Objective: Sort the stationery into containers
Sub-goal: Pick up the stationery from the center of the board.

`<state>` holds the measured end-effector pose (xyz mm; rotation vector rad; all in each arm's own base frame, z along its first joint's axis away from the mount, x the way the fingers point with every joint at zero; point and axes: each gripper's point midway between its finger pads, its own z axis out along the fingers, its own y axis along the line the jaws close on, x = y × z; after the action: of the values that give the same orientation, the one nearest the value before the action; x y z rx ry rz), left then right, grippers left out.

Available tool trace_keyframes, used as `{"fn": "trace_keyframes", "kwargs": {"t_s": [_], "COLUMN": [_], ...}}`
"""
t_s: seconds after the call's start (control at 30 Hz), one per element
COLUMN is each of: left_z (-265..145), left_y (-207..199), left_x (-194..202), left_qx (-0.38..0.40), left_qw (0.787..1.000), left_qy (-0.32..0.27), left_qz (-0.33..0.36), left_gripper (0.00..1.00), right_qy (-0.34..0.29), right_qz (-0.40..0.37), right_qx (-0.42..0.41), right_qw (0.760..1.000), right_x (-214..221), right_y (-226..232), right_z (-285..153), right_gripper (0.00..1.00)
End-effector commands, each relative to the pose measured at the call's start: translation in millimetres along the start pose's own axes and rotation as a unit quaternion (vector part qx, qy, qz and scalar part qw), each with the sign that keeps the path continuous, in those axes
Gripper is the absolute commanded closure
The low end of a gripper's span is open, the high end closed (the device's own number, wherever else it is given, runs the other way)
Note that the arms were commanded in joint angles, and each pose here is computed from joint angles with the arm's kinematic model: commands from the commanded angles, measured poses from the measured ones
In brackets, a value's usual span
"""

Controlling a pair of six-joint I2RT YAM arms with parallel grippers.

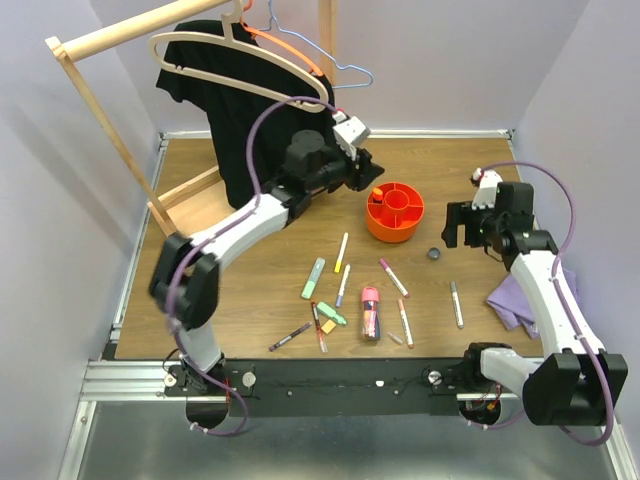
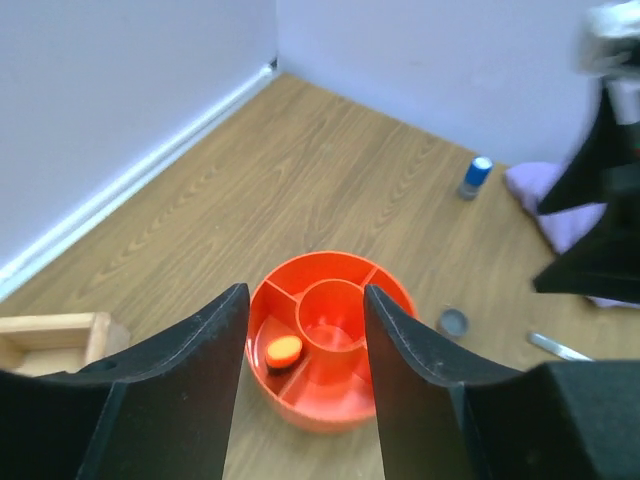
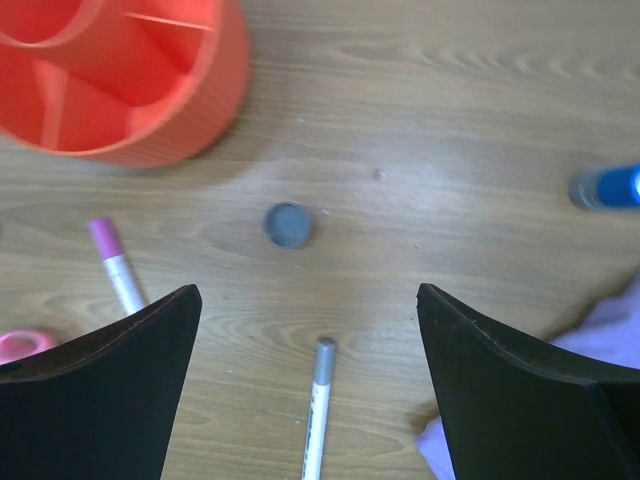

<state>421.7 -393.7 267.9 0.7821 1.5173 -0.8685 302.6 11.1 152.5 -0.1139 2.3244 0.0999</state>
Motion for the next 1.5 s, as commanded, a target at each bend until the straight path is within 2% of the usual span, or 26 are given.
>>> {"fn": "trace_keyframes", "kwargs": {"t_s": [0.0, 0.03, 0.07, 0.1, 0.13, 0.17, 0.27, 0.33, 0.37, 0.43, 0.5, 0.57, 0.63, 0.67, 0.73, 0.77, 0.8, 0.93, 1.03, 1.13, 1.47], "left_z": [-75, -106, -123, -141, -173, -191, -251, -286, -299, -326, -345, -360, -374, -377, -386, -389, -393, -411, -418, -421, -421], "left_y": [-26, -35, -34, -33, -34, -25, -13, -8, -1, 9, 18, 20, 22, 21, 19, 19, 19, 23, 26, 26, 25], "left_x": [-49, -68, -47, -44, -49, -29, 3, 11, 20, 17, 17, 22, 33, 36, 46, 46, 47, 42, 40, 40, 43], "left_qx": [-0.029, -0.040, -0.051, -0.067, -0.103, -0.127, -0.180, -0.224, -0.250, -0.302, -0.339, -0.360, -0.378, -0.379, -0.390, -0.396, -0.403, -0.438, -0.453, -0.458, -0.456], "left_qw": [0.999, 0.998, 0.996, 0.995, 0.991, 0.987, 0.973, 0.962, 0.954, 0.942, 0.931, 0.922, 0.912, 0.910, 0.900, 0.896, 0.893, 0.880, 0.873, 0.870, 0.870], "left_qy": [0.009, 0.002, 0.027, 0.035, 0.040, 0.067, 0.125, 0.141, 0.151, 0.140, 0.136, 0.142, 0.156, 0.163, 0.179, 0.177, 0.175, 0.158, 0.154, 0.151, 0.147], "left_qz": [0.035, 0.052, 0.061, 0.066, 0.071, 0.072, 0.074, 0.067, 0.063, 0.049, 0.025, -0.001, -0.037, -0.046, -0.084, -0.090, -0.096, -0.096, -0.098, -0.102, -0.115], "left_gripper": [0.40, 0.39, 0.36, 0.32, 0.25, 0.23, 0.20, 0.18, 0.17, 0.13, 0.12, 0.11, 0.10, 0.11, 0.10, 0.11, 0.10, 0.10, 0.10, 0.10, 0.10], "right_qy": [-0.017, -0.014, -0.011, -0.002, -0.013, -0.016, -0.034, -0.039, -0.050, -0.056, -0.053, -0.036, -0.046, -0.044, -0.045, -0.049, -0.055, -0.066, -0.065, -0.059, -0.036], "right_qz": [-0.111, -0.128, -0.141, -0.169, -0.207, -0.236, -0.364, -0.456, -0.486, -0.567, -0.612, -0.645, -0.689, -0.700, -0.733, -0.742, -0.760, -0.797, -0.810, -0.815, -0.818], "right_qx": [-0.160, -0.168, -0.169, -0.176, -0.201, -0.214, -0.272, -0.303, -0.311, -0.345, -0.362, -0.386, -0.396, -0.401, -0.415, -0.417, -0.421, -0.433, -0.442, -0.451, -0.475], "right_qw": [0.981, 0.977, 0.976, 0.970, 0.957, 0.948, 0.890, 0.836, 0.816, 0.746, 0.701, 0.658, 0.605, 0.589, 0.538, 0.522, 0.493, 0.416, 0.380, 0.360, 0.321], "right_x": [-26, -29, -31, -32, -43, -47, -52, -44, -49, -39, -38, -20, -15, -10, 9, 14, 22, 53, 68, 74, 104], "right_y": [46, 52, 55, 59, 76, 85, 131, 166, 179, 211, 235, 264, 291, 298, 318, 325, 330, 342, 347, 354, 371], "right_z": [-17, -15, -13, -6, -9, -8, -3, 7, 7, 9, 23, 37, 40, 44, 53, 55, 61, 70, 76, 80, 92], "right_gripper": [0.04, 0.00, 0.00, 0.00, 0.00, 0.00, 0.00, 0.01, 0.03, 0.12, 0.16, 0.21, 0.28, 0.30, 0.31, 0.31, 0.31, 0.30, 0.29, 0.29, 0.30]}}
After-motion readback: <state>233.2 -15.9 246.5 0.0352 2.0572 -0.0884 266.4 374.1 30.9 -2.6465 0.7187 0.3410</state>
